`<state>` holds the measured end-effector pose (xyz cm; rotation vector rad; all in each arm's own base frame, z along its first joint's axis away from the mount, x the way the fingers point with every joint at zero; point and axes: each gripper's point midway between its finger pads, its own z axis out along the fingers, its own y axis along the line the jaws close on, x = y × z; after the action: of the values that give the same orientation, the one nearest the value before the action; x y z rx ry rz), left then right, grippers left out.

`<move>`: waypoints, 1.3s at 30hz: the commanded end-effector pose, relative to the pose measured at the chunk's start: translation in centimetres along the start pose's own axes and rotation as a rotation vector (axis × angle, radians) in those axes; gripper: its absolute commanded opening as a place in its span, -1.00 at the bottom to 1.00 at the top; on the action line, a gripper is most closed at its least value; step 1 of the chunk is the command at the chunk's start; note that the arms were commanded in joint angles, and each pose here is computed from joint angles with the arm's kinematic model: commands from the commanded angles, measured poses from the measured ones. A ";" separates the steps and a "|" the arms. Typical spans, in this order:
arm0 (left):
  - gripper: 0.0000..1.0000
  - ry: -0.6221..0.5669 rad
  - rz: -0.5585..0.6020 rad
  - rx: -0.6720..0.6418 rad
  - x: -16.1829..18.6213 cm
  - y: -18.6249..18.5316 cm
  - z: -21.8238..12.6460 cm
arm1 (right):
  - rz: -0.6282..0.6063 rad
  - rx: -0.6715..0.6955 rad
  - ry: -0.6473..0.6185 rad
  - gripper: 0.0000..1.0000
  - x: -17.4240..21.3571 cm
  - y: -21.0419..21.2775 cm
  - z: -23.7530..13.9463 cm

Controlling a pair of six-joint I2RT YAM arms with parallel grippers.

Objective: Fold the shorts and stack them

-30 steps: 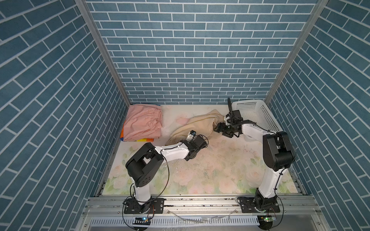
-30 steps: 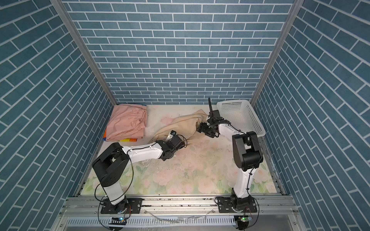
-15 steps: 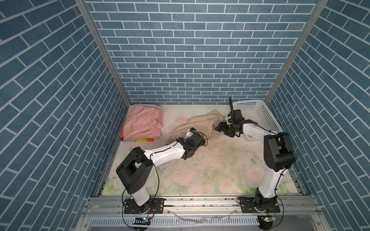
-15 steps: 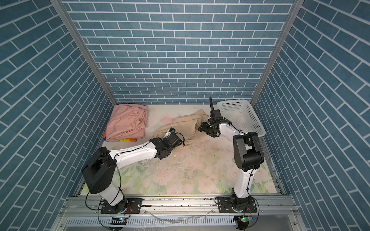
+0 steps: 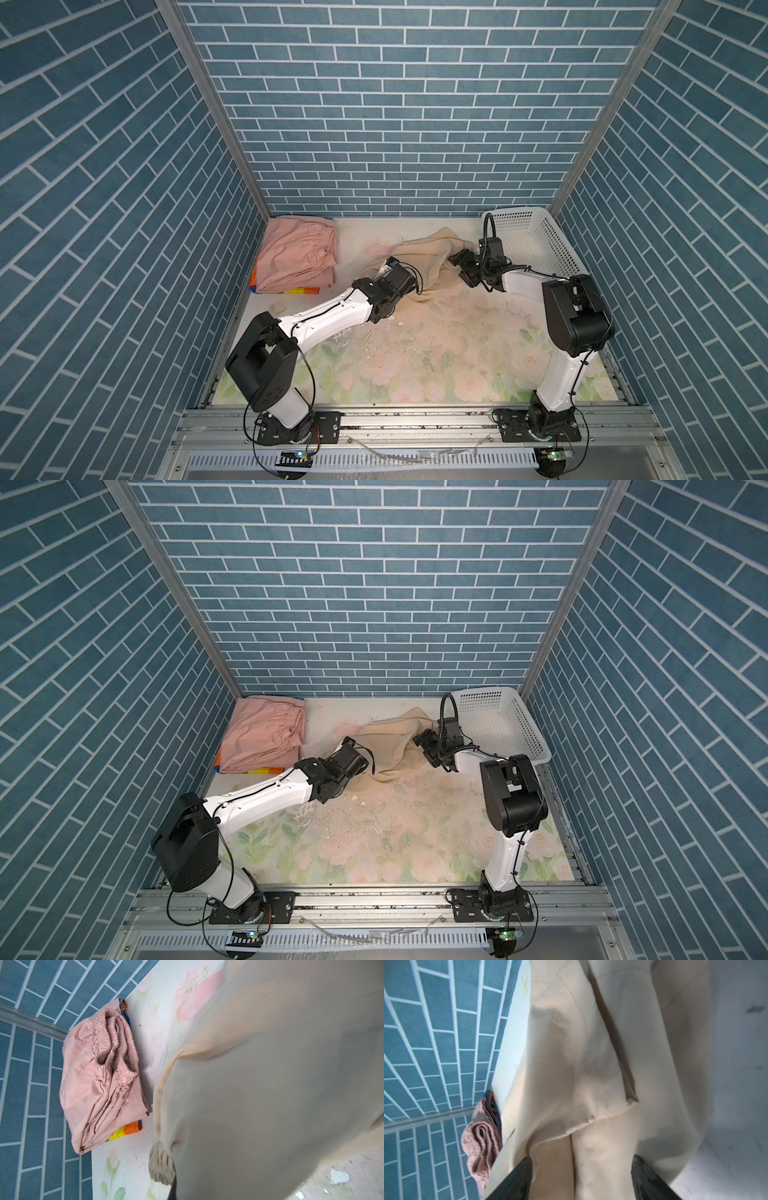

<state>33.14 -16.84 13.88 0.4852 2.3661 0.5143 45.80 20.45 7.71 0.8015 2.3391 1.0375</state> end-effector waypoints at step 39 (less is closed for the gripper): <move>-1.00 0.007 -0.115 0.044 0.0 3.6 0.0 | 0.250 -0.031 -0.141 -0.56 -4.7 -4.6 3.9</move>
<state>33.73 -13.84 15.55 0.3696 2.3993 0.4133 49.83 16.66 3.43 1.1134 2.1237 1.0814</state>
